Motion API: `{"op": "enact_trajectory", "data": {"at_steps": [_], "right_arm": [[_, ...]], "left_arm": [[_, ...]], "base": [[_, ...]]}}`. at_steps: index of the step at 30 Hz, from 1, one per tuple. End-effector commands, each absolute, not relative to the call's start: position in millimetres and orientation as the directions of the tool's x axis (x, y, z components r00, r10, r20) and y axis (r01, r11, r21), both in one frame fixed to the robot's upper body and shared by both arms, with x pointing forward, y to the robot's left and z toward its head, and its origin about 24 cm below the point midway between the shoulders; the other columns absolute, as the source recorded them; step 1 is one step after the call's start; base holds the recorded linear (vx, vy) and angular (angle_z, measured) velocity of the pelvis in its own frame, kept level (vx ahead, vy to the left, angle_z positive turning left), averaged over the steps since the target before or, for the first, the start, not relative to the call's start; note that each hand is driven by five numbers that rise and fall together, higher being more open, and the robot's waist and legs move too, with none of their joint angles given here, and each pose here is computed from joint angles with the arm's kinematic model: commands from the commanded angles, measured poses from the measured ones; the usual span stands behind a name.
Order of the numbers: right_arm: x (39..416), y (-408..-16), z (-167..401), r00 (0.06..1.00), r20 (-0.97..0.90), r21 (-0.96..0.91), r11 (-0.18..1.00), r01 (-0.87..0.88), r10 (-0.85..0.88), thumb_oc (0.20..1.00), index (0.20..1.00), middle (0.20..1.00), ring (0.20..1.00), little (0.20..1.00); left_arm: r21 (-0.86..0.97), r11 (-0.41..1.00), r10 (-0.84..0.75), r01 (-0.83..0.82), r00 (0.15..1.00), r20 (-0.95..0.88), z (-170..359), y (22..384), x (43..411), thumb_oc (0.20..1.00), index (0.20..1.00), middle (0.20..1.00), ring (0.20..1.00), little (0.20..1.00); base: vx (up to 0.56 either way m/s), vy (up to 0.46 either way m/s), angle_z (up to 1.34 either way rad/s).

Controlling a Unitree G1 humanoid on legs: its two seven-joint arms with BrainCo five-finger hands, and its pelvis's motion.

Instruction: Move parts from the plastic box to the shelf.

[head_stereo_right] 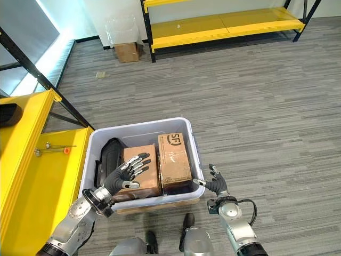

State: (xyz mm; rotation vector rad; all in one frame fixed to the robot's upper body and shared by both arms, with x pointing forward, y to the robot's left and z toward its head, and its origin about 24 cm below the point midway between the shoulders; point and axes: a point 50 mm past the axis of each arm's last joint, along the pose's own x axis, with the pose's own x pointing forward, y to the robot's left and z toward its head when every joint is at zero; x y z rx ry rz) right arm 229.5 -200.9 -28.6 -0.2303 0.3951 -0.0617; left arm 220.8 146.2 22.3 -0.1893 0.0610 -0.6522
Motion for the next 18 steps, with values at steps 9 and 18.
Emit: {"op": "enact_trajectory", "data": {"at_steps": [9, 18], "right_arm": [[236, -204, -20, 0.932, -0.339, -0.193, 0.979, 0.063, -0.127, 1.000, 1.000, 1.000, 1.000, 1.000], [244, -191, -1, 0.961, -0.241, -0.118, 0.987, 0.112, -0.138, 1.000, 1.000, 1.000, 1.000, 1.000]], "left_arm": [[-0.189, 0.756, -0.620, 0.627, 0.778, 0.103, 40, 143, 223, 1.000, 1.000, 1.000, 1.000, 1.000], [-0.061, 0.913, -0.404, 0.404, 0.915, 0.014, 39, 175, 225, 1.000, 1.000, 1.000, 1.000, 1.000]], "base": [[0.02, 0.422, -0.14], [0.00, 0.055, 0.10]]}}
